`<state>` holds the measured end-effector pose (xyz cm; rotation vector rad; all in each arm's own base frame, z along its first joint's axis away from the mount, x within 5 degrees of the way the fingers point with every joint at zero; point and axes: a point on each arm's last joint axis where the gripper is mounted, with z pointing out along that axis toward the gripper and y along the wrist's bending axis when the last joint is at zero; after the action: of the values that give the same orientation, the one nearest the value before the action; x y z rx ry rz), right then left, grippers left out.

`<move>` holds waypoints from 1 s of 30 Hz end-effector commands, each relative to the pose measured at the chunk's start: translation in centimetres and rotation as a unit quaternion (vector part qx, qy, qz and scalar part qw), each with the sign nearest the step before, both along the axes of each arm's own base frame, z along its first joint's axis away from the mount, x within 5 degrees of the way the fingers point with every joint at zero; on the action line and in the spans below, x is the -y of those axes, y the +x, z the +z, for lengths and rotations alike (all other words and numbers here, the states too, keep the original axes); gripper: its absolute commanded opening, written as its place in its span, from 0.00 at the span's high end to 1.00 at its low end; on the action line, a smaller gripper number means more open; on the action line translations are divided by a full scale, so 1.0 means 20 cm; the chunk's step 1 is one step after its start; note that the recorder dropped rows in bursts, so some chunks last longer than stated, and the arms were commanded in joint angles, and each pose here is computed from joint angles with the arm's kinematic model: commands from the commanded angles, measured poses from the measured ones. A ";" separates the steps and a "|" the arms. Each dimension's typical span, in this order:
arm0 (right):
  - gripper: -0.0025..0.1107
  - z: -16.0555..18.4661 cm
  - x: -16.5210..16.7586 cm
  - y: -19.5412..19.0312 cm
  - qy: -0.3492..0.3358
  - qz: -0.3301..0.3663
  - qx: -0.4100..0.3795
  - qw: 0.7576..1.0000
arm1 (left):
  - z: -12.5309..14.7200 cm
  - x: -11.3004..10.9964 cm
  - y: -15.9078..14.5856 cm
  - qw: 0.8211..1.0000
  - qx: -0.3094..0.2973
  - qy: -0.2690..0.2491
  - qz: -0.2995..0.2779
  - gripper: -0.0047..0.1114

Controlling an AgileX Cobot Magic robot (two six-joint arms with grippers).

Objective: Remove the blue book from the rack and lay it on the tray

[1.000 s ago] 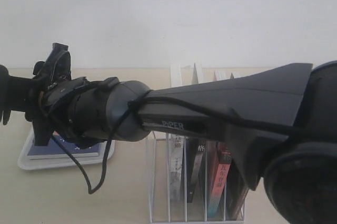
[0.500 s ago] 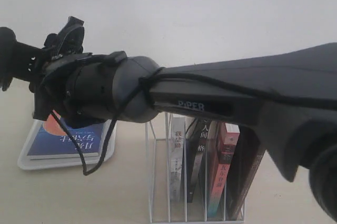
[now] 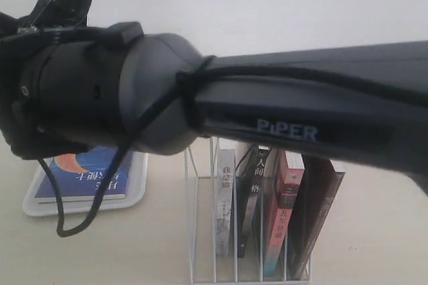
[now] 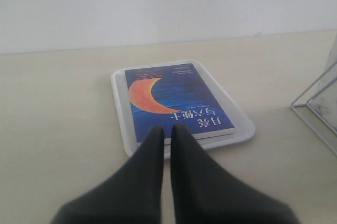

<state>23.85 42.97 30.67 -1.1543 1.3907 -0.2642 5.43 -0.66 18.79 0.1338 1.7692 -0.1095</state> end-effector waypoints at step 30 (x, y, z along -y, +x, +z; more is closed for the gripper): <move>0.98 0.51 1.10 -0.47 0.142 -0.066 -0.117 0.981 | 0.00 0.00 0.00 1.000 0.000 0.001 0.001 0.92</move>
<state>14.83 22.22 40.88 -0.8917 1.6503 -0.0201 5.43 -0.66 18.79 0.1338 1.7692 -0.1095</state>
